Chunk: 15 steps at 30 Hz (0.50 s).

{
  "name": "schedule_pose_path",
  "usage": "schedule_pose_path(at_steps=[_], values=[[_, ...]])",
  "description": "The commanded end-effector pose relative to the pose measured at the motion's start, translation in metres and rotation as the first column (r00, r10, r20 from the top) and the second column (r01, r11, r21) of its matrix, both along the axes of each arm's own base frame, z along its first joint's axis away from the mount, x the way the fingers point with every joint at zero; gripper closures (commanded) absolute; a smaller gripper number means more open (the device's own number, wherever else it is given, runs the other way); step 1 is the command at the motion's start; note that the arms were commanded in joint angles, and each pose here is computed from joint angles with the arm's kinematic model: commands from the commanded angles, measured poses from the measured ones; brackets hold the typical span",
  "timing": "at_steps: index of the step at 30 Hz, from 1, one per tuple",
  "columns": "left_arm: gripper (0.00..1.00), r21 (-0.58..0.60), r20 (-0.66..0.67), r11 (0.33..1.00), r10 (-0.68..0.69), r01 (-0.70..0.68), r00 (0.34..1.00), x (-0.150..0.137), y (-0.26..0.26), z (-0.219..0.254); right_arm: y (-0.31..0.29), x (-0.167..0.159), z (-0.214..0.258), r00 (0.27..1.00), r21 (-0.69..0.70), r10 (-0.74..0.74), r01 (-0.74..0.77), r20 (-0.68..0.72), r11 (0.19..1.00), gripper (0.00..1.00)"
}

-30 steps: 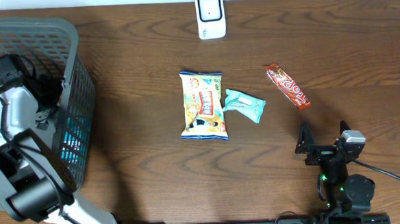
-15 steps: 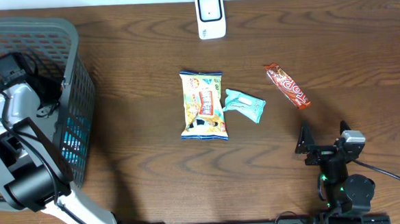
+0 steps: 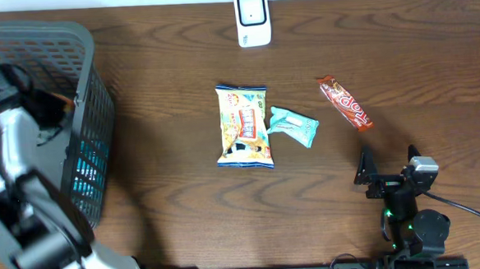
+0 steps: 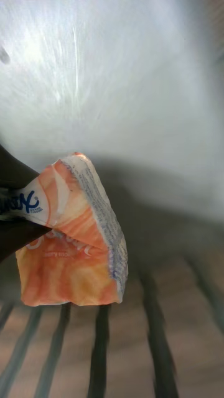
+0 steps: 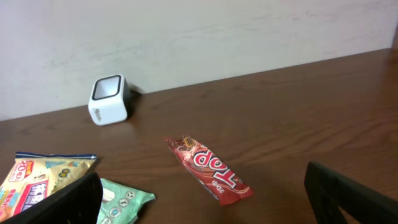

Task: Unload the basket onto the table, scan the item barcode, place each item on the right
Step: 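Lift the orange tissue pack out and present it to the scanner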

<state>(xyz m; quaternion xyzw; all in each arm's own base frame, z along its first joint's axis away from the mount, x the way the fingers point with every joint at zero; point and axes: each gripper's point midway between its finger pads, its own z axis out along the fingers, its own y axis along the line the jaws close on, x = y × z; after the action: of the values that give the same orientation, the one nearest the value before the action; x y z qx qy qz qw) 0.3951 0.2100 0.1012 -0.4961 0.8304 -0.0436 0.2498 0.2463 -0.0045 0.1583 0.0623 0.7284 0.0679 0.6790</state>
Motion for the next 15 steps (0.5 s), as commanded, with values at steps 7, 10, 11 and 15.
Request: schedule_pose_path(at_steps=[7,10,11,15], values=[[0.93,0.147,0.446,0.986,0.007,-0.081,0.895,-0.056,-0.039,0.217,0.001,0.000,0.000,1.000,-0.007,0.002,-0.002,0.000,1.000,0.01],[0.93,0.170,0.490,0.985,-0.063,-0.025,0.869,-0.072,-0.075,0.243,0.001,0.000,0.000,1.000,-0.007,0.002,-0.002,0.000,1.000,0.01],[0.93,0.174,0.498,0.985,-0.092,0.005,0.863,-0.077,-0.089,0.249,0.001,0.000,0.000,1.000,-0.007,0.002,-0.002,0.000,1.000,0.01],[0.93,0.196,0.466,0.965,-0.248,0.175,0.849,-0.087,-0.144,0.249,0.001,0.000,0.000,1.000,-0.007,0.002,-0.002,0.000,1.000,0.01]])
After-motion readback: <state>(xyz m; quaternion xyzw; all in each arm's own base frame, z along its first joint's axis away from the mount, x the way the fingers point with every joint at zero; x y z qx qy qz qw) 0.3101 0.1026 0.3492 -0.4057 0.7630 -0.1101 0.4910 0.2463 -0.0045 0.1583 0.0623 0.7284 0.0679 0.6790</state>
